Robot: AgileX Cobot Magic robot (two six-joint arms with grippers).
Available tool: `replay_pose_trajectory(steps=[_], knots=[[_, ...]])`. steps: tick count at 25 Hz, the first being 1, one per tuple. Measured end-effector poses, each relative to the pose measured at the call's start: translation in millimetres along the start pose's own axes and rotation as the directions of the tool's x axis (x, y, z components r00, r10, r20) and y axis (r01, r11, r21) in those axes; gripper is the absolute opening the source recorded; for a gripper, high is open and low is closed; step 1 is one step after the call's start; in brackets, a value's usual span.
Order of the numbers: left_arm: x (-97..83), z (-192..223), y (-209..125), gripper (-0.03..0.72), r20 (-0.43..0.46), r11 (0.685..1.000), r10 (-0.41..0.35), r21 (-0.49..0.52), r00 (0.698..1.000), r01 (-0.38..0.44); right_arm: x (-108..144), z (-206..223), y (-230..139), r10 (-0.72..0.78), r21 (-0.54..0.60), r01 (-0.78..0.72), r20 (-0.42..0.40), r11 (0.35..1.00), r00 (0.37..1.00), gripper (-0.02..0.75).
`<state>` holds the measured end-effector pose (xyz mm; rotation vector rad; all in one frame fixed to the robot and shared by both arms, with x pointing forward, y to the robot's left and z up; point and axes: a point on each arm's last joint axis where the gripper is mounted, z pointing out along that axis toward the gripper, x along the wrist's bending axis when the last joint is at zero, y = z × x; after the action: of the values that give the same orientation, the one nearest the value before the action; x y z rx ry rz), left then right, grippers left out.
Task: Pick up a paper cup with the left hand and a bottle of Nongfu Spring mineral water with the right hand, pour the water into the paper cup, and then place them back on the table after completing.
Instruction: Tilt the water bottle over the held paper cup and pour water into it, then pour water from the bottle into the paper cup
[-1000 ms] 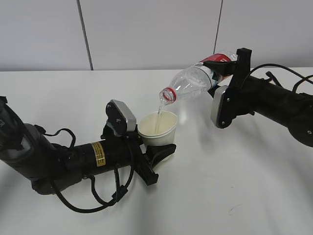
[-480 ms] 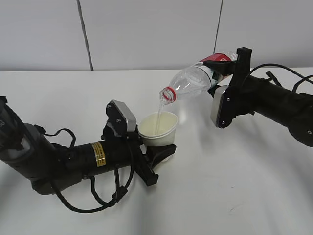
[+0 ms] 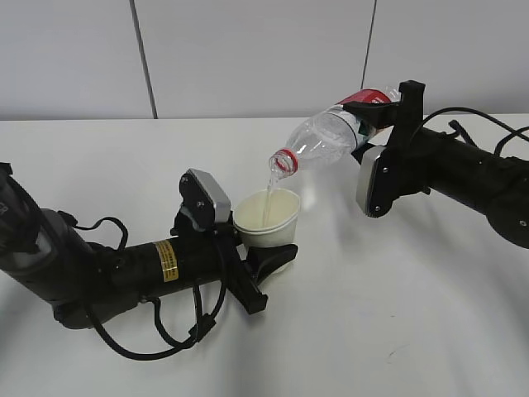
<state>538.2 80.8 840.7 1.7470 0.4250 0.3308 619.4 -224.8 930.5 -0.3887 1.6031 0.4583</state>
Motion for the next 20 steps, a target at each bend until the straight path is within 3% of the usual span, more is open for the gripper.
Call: replay_pose_trajectory(steps=[20], knots=[[0.0,0.0,0.0,0.349,0.0,1.0,0.0,0.0,1.0,0.0,0.0,0.0,-0.1,-0.005,0.002,0.005,0.001,1.0,1.0,0.398]])
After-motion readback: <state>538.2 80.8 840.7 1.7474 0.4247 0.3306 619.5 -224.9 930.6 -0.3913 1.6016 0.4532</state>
